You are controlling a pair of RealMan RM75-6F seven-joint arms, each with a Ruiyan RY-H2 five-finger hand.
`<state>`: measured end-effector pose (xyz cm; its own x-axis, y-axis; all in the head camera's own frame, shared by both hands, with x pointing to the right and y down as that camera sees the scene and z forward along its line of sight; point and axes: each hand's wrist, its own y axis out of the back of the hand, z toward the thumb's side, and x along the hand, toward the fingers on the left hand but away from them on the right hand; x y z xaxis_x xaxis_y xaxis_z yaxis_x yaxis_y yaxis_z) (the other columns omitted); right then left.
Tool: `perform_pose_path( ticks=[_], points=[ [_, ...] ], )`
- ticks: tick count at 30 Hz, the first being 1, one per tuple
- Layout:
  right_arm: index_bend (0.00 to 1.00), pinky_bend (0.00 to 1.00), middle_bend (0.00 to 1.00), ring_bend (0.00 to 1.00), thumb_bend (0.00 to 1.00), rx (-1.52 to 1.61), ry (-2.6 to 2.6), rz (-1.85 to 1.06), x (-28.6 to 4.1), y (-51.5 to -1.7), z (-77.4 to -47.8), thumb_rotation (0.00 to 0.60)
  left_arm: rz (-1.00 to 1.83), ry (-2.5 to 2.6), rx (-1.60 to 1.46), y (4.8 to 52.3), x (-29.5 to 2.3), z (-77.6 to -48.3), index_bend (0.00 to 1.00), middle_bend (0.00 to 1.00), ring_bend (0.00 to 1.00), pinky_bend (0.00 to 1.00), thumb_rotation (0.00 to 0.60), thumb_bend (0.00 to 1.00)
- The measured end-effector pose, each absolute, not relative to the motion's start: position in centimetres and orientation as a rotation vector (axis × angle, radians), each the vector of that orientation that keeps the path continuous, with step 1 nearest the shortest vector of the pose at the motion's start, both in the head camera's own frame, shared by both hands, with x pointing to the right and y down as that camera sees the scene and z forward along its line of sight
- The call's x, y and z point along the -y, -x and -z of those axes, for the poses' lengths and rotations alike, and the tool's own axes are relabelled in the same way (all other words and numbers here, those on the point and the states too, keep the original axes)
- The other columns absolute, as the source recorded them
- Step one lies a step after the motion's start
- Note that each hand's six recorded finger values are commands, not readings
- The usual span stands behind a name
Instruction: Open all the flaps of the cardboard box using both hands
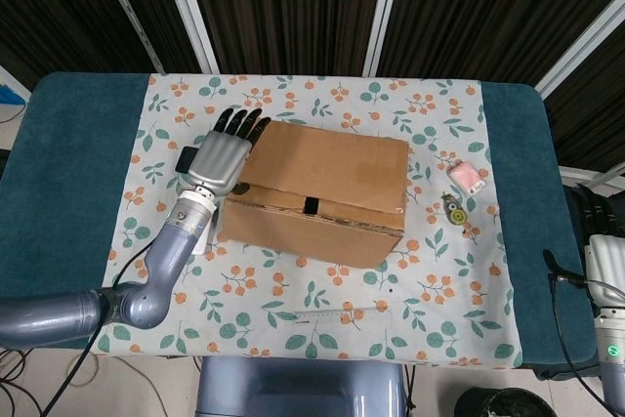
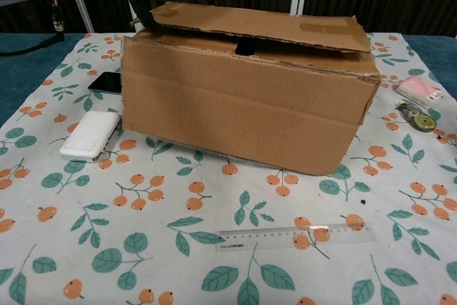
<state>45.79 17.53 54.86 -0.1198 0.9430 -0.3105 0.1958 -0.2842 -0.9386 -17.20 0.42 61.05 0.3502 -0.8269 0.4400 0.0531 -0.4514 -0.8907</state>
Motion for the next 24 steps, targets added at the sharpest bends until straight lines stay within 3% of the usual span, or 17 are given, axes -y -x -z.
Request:
perform_pose_path(
  ticks=[14,24],
  points=[
    [0.0,0.22,0.0,0.0,0.36,1.333,1.513,-1.472,-17.5,-46.0,-55.0,0.6,1.12,1.61,-0.719,15.3,2.9,-59.2,0.0,0.0,0.0,0.0,0.6,0.27],
    [0.0,0.22,0.0,0.01,0.36,1.356,1.533,-1.482,-17.6,-46.1,-55.2,0.6,1.029,1.477,-0.72,12.7,6.9,-57.7,0.0,0.0,0.0,0.0,0.6,0.28]
  ],
)
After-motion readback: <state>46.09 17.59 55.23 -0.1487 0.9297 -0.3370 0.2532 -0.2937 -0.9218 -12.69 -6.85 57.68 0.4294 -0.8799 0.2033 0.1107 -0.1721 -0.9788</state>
